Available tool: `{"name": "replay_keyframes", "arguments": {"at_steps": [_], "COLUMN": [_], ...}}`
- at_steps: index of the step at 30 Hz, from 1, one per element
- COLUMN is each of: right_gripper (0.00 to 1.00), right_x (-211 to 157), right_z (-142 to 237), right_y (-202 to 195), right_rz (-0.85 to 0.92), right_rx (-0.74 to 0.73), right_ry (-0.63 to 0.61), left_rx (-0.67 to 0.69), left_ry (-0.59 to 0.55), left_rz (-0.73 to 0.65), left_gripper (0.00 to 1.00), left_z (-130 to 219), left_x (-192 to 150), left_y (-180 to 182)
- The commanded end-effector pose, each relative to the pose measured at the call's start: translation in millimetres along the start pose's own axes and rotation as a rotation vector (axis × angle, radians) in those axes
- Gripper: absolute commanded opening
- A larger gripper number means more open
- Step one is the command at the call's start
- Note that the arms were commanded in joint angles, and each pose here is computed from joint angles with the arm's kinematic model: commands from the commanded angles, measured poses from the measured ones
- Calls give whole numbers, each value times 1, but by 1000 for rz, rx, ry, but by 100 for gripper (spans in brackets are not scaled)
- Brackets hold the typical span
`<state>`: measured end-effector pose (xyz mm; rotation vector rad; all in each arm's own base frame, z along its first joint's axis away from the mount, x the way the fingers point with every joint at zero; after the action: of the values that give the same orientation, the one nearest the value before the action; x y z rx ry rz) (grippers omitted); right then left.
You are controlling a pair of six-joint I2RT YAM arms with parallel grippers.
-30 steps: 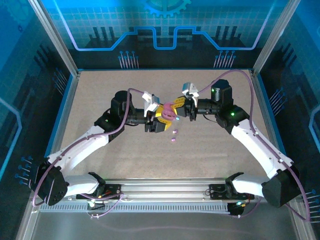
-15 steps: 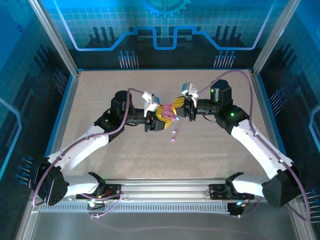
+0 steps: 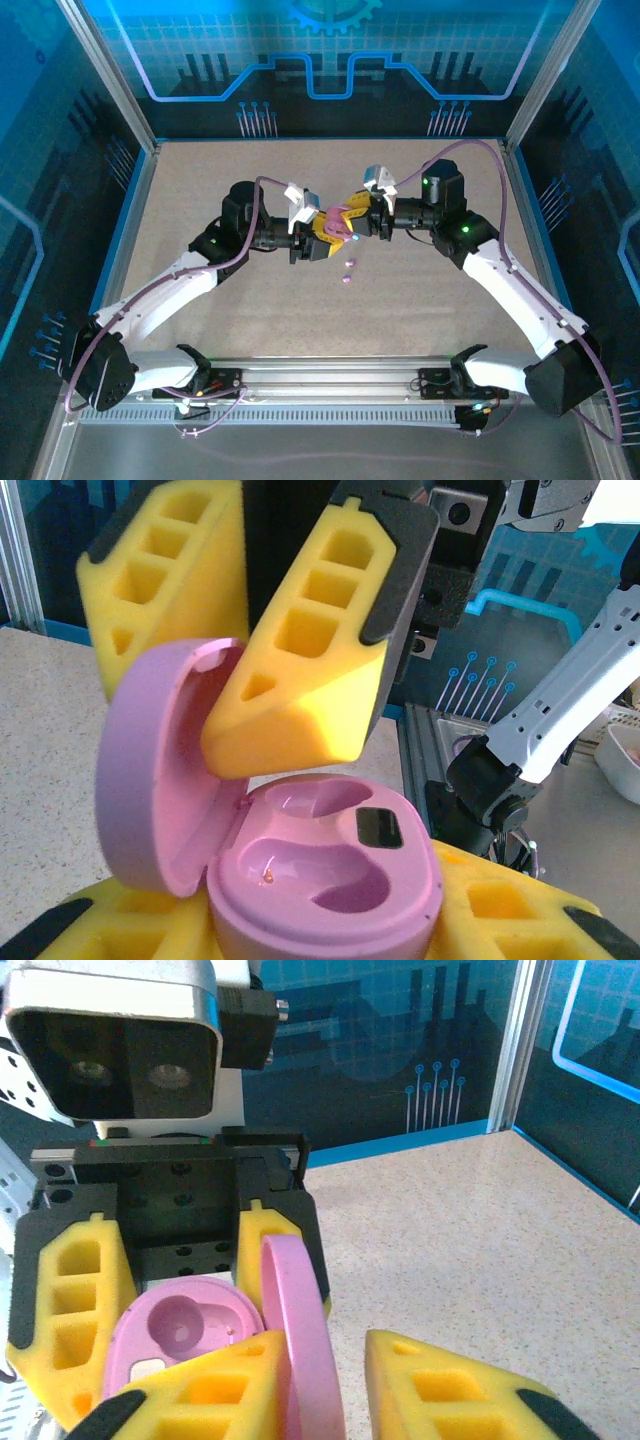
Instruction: Insert the wireless bluetooth earbuds into the charging case
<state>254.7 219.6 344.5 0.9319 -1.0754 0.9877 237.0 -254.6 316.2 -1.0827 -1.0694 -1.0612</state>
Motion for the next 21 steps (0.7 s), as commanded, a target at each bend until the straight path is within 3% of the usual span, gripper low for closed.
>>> {"name": "replay_keyframes", "arguments": {"at_steps": [1,12,21], "right_gripper": [32,43,54], "right_x": [11,18,43], "right_z": [3,11,28], "right_y": [4,-10,3], "right_rz": [24,-99,-193], "right_rx": [-24,-45,-26], "right_ry": [-17,-22,-48], "left_rx": [-33,-24,95], "left_ry": [-24,-22,-60], "left_rz": [-52,-103,-79], "left_gripper": [34,34,33], "left_z": [0,3,1], "left_x": [12,7,1], "left_y": [-6,-11,6]}}
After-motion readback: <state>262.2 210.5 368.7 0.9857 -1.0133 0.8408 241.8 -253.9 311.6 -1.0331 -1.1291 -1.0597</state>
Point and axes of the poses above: each hand's point on the last joint's axis, 136 mm out from that joint toward the fingers, its own z axis back along the fingers, its own y axis along the line the jaws close on, x = y × z, the point moved 5 cm from there along z, back along the fingers, and after that the axes turned 4 degrees about -z, right-handed, at the moved point
